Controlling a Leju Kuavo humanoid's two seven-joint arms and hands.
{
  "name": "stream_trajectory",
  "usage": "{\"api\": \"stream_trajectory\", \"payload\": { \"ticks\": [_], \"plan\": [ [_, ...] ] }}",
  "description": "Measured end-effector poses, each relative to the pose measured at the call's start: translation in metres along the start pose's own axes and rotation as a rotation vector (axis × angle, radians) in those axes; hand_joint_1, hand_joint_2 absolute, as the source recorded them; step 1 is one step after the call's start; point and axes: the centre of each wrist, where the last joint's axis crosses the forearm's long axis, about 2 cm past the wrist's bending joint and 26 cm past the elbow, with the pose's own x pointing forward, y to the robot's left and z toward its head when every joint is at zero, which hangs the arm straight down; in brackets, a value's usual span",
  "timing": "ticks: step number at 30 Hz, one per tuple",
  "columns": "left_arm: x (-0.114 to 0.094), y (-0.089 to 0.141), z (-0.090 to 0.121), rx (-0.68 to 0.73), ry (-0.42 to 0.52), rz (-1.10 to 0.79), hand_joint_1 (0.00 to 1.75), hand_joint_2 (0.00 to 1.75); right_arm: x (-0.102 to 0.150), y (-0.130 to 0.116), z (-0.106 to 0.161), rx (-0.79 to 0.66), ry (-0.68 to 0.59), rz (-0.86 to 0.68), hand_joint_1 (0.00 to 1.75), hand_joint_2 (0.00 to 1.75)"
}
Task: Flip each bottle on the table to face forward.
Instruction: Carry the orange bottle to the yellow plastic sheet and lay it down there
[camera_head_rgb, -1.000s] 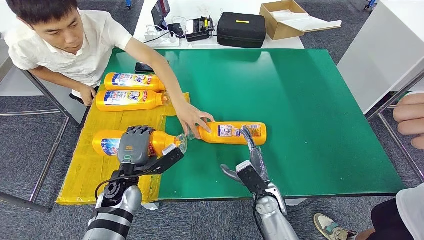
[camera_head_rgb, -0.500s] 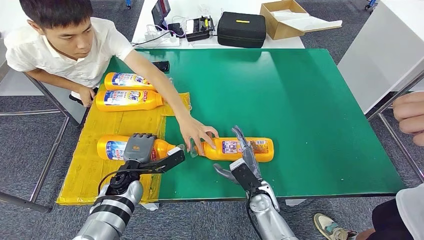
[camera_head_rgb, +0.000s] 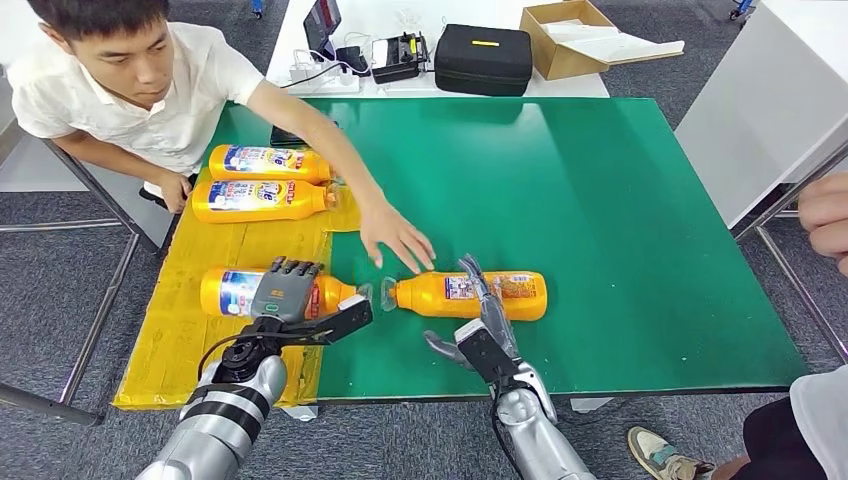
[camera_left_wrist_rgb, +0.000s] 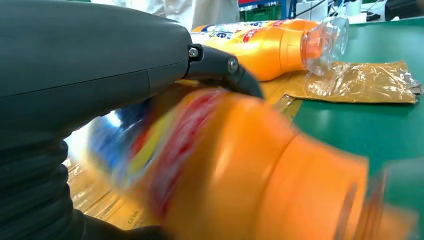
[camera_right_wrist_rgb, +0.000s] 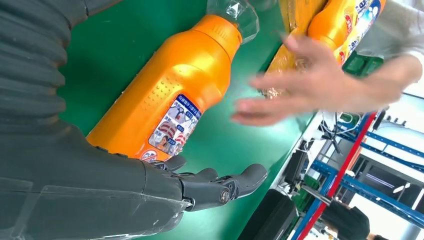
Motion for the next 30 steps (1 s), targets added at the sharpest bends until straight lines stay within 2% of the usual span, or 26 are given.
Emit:
{"api": "stream_trajectory", "payload": {
  "ticks": [2, 3, 6, 7, 18, 22, 30],
  "plan": [
    [0.0, 0.001, -0.002, -0.008, 0.0, -0.007, 0.0, 1.75, 0.0, 0.0, -0.001, 0.003, 0.0, 0.0, 0.0, 1.75],
    [0.0, 0.001, -0.002, -0.015, 0.001, -0.013, 0.0, 1.31, 0.0, 0.0, -0.002, 0.004, -0.001, -0.001, 0.0, 1.75],
    [0.001, 0.005, -0.007, -0.045, 0.008, -0.042, 0.0, 1.31, -0.001, 0.0, -0.003, 0.007, 0.0, -0.003, 0.0, 1.75],
    [0.001, 0.006, -0.009, -0.058, 0.009, -0.05, 0.0, 1.75, -0.001, 0.0, -0.003, 0.007, -0.001, -0.003, 0.0, 1.75],
    [0.009, 0.012, -0.018, -0.109, -0.004, -0.067, 0.0, 1.75, -0.002, 0.004, -0.006, 0.024, 0.0, 0.006, 0.0, 1.75],
    [0.01, 0.012, -0.018, -0.105, -0.012, -0.068, 0.0, 0.0, -0.002, 0.006, -0.005, 0.027, 0.001, 0.018, 0.0, 1.75],
    [0.019, 0.005, -0.012, -0.061, -0.073, -0.056, 0.0, 0.0, -0.005, 0.006, -0.001, 0.021, 0.012, 0.037, 0.0, 1.75]
  ]
}}
